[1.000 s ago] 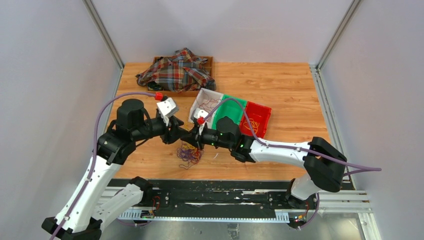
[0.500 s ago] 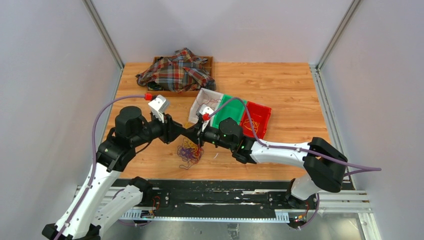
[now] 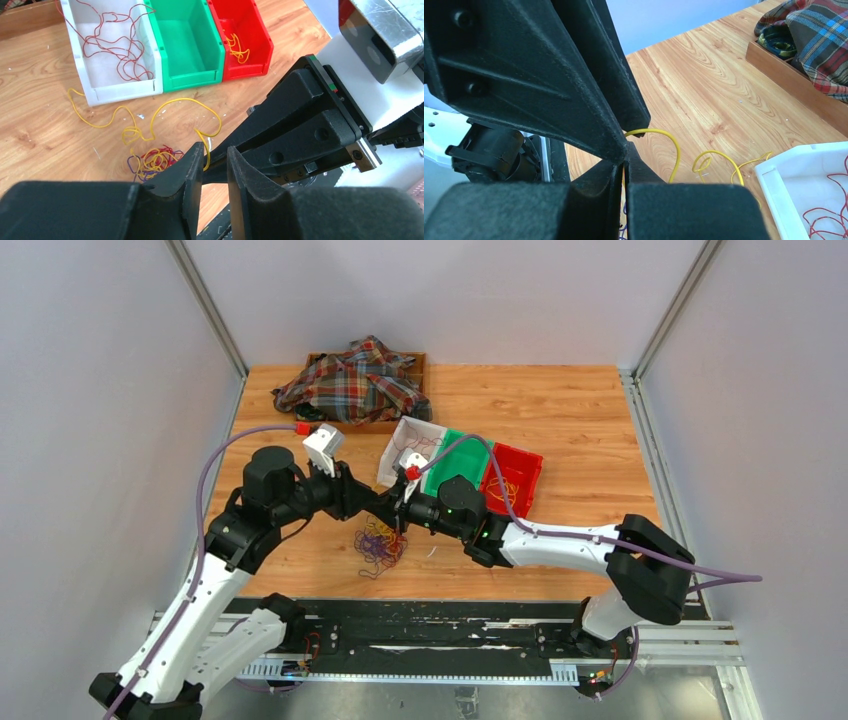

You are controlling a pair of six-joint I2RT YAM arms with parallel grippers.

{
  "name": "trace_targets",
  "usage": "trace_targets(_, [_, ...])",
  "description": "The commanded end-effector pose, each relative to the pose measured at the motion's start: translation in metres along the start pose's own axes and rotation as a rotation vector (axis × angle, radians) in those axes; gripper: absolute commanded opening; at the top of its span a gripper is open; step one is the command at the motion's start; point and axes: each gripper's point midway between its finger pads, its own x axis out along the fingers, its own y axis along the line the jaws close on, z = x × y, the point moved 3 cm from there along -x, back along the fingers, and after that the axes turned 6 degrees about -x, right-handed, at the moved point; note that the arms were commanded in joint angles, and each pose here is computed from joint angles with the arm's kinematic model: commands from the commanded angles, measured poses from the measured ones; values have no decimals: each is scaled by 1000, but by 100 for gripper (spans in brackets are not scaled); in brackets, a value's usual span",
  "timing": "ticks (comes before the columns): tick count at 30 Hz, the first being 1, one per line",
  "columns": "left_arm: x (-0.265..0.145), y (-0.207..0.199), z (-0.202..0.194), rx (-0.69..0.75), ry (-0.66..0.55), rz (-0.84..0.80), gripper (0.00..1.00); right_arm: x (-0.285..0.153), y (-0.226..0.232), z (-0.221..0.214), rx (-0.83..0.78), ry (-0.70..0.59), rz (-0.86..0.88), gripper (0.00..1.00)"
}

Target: Untangle the cables

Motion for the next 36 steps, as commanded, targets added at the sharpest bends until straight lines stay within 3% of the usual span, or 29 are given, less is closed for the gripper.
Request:
trace_targets(1, [5,5,1,-9,-9,12,27,7,-5,18,5,-63,-15,1])
trace_targets(8, [9,14,-8,-10,25,48,22,8,-7,17,8,-60,-27,1])
trace_targets(14, [6,20,9,32,-48,105,2,10,-6,19,40,-64,-31,1])
trace_targets(16, [5,20,9,37,-41,111,0,10,-6,17,58,-63,-36,1])
trace_targets(21, [-2,12,23,80,-77,95,0,10,-10,10,114,-71,-68,11])
trace_targets(24, [-6,3,32,94,-110,63,0,15,-9,5,138,-55,-62,28])
trace_targets(30, [-13,-17,43,94,-130,-29,0,25,-10,-5,168,-47,-67,42])
trace_targets(33, [-17,-22,51,109,-156,-38,0,29,-12,-11,176,-58,-74,45])
trace_targets(36, [-24,-32,65,121,-189,-61,0,34,-17,-16,168,-58,-98,40])
